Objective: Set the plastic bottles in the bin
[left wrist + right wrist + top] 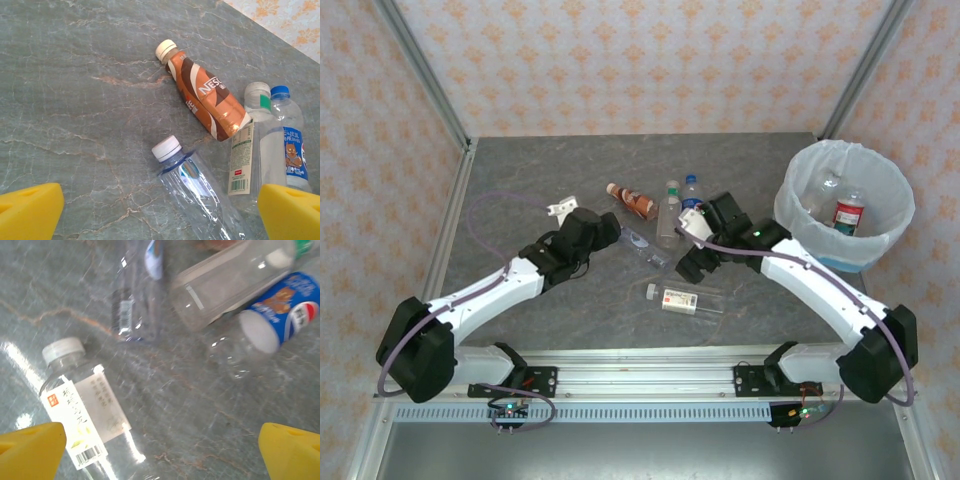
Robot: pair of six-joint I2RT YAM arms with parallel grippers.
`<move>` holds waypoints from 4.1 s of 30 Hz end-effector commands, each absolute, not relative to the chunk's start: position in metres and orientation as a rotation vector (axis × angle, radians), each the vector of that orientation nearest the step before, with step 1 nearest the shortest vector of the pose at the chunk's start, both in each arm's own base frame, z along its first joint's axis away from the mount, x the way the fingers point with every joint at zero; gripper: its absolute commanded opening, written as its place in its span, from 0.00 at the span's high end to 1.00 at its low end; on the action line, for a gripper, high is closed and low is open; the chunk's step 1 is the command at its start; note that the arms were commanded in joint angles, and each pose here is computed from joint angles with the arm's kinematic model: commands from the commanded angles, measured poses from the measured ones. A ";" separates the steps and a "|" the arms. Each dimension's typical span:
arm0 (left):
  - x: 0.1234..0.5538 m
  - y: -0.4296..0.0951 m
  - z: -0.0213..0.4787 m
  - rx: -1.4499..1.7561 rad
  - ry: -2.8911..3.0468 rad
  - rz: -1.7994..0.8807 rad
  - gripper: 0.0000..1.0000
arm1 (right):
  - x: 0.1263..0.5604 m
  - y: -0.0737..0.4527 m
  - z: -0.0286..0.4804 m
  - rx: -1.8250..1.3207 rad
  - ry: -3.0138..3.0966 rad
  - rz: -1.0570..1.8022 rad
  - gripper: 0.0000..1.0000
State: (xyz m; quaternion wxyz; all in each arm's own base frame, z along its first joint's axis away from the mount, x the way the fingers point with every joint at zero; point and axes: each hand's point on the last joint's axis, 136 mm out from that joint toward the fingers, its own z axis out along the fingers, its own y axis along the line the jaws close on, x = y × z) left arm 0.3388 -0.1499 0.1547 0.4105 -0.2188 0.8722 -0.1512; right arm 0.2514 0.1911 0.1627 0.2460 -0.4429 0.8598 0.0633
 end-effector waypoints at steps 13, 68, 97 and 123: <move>0.321 -0.124 0.143 -0.686 2.176 -0.364 0.00 | 0.208 0.203 0.067 -1.754 2.369 -0.012 0.01; 0.324 -0.124 0.124 -0.719 2.211 -0.330 0.00 | 0.209 0.204 0.028 -1.944 2.299 -0.103 0.43; 0.331 -0.172 0.191 -0.224 2.124 -0.558 0.00 | 0.227 0.206 0.086 -1.621 2.181 -0.080 0.47; 0.320 -0.207 0.251 0.015 2.025 -0.760 0.00 | 0.275 0.236 0.229 -0.961 1.809 0.133 0.53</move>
